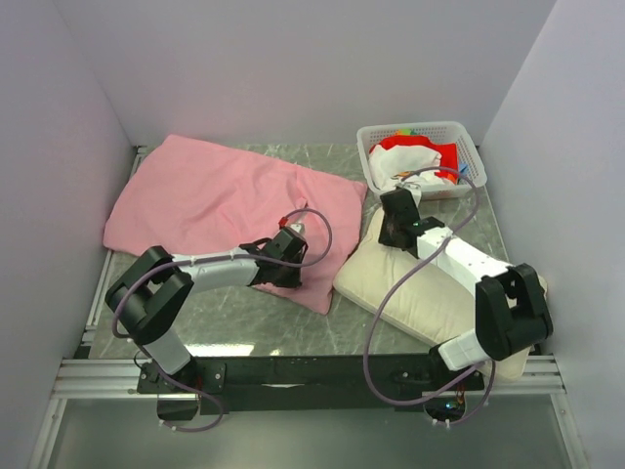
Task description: Put the pillow into the pillowcase
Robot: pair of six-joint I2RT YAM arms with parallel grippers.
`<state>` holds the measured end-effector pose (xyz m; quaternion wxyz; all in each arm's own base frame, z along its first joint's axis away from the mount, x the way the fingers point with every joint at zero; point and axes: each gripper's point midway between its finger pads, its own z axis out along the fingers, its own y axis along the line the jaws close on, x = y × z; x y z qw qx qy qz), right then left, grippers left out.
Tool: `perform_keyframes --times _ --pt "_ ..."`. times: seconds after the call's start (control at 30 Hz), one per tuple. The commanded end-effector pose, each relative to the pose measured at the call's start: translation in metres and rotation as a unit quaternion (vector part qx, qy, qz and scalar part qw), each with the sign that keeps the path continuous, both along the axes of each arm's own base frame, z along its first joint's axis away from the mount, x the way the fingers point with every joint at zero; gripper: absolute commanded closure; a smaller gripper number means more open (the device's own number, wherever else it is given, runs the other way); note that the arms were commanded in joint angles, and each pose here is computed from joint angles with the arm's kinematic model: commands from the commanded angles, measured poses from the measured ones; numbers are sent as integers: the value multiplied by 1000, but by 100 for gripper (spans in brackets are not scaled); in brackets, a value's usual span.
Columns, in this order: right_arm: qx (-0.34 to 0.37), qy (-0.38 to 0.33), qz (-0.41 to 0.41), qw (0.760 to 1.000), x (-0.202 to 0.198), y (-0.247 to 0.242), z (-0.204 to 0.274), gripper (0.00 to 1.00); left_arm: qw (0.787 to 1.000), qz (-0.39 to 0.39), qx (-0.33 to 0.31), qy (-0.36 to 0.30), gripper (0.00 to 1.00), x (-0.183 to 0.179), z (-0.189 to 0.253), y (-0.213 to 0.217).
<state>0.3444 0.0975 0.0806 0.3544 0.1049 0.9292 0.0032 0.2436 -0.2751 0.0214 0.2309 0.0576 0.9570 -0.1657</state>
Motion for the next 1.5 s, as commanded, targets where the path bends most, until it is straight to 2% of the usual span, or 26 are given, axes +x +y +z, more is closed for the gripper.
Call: perform_keyframes --times 0.0,0.2,0.43,0.63,0.87,0.9,1.0,1.03,1.07,1.1,1.13,1.2,1.33,1.4,1.47 --pt "5 -22 -8 1000 -14 -11 34 100 1000 9 -1 -8 99 -1 -4 4" --pt "14 -69 -18 997 -21 -24 81 100 1000 7 3 14 99 -15 -17 12" --pt "54 -116 2 992 -22 -14 125 100 999 -11 -20 26 99 -31 -13 11" --pt "103 -148 40 983 -20 7 158 100 998 -43 -23 41 99 -66 -10 2" --pt "126 -162 69 976 -16 29 174 100 994 -83 -45 61 99 -109 -5 -10" --pt "127 -163 74 976 -16 32 175 100 993 -85 -53 59 97 -112 0 -11" --pt "130 -164 82 974 -16 39 175 100 994 -74 -63 46 75 -112 17 -6" --pt "132 -162 83 974 -16 40 172 100 995 -68 -64 40 55 -110 24 -5" --pt "136 -166 87 973 -17 43 174 100 996 -56 -59 24 41 -104 31 -1" --pt "137 -165 90 973 -17 45 172 100 997 -44 -61 10 30 -100 48 3" --pt "139 -161 95 972 -19 50 169 100 997 -34 -62 -2 24 -95 58 4" --pt "146 -157 104 971 -21 57 163 100 998 5 -57 -36 22 -79 84 13" --pt "151 -151 127 969 -30 80 151 100 990 97 -48 -95 24 -27 121 42" --pt "151 -143 141 968 -35 95 140 100 987 103 -51 -109 26 -1 132 44" --pt "154 -134 151 967 -37 108 129 100 986 103 -27 -128 25 27 136 57"
